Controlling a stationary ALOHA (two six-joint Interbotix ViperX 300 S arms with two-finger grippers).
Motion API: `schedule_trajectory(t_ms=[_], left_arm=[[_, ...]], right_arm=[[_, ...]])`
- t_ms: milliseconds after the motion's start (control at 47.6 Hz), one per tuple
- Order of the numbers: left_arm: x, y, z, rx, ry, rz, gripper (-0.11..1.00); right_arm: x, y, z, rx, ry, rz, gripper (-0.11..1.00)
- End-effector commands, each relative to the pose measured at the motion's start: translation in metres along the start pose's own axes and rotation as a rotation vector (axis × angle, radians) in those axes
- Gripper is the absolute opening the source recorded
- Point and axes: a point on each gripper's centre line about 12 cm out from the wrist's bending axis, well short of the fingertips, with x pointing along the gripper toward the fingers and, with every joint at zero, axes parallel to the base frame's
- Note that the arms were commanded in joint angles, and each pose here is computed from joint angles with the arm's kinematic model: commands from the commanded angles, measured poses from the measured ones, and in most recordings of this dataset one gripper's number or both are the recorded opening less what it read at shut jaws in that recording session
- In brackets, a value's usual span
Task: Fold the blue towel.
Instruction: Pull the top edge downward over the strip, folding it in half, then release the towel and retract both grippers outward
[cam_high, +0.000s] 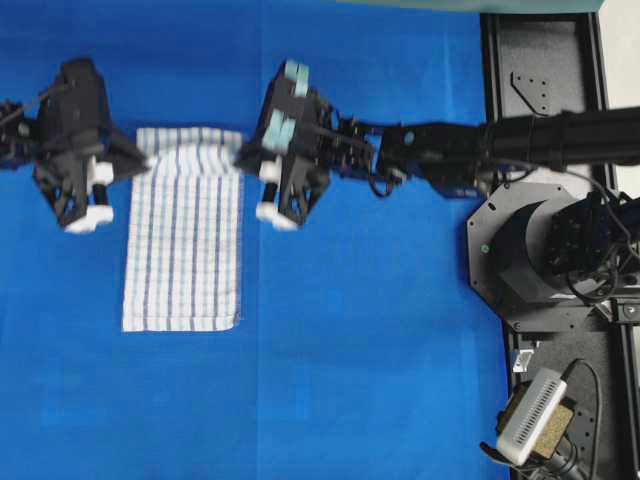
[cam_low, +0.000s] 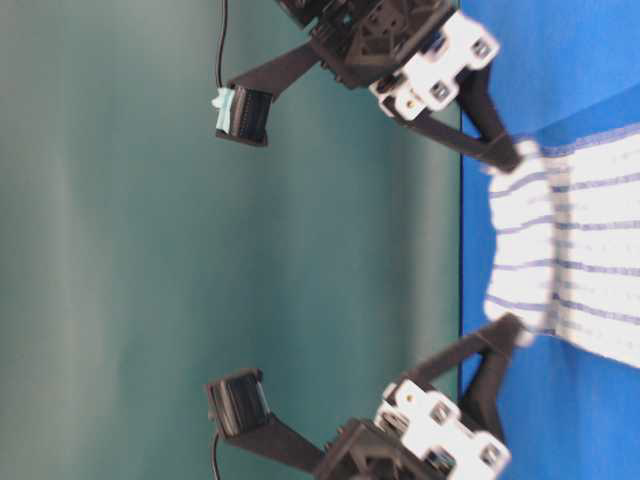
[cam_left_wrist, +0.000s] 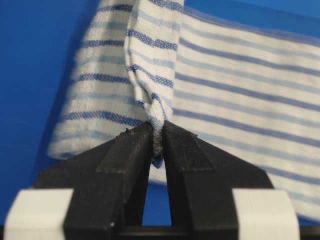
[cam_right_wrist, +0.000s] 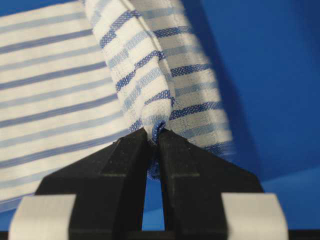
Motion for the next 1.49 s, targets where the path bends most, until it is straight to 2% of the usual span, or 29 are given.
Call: schedule_trajectory(t_ms=[0,273,483,672,1470], left_arm=[[-0.007,-0.019,0.007,0.0,-0.031,-0.043,0.07],[-0.012,-0.076,-0.003,0.007,-0.009,-0.171,0.07],[-0.015,-0.102,-0.008,0.023,0.0,-0.23,0.07],[-0.016,-0.107,-0.008,0.014,0.001,-0.24,0.07],[-0.01,-0.118,-0.024,0.043,0.05,-0.258,0.07]], right_arm=[[-0.007,0.021,0.005,0.005,-0.028,0.046,0.18],[-0.012,0.064,-0.014,0.013,0.012,0.132,0.18],[-0.015,0.086,-0.024,-0.001,0.033,0.177,0.18],[-0.015,0.094,-0.026,-0.01,0.036,0.192,0.18],[-0.007,0.108,-0.04,0.001,0.07,0.206,0.18]])
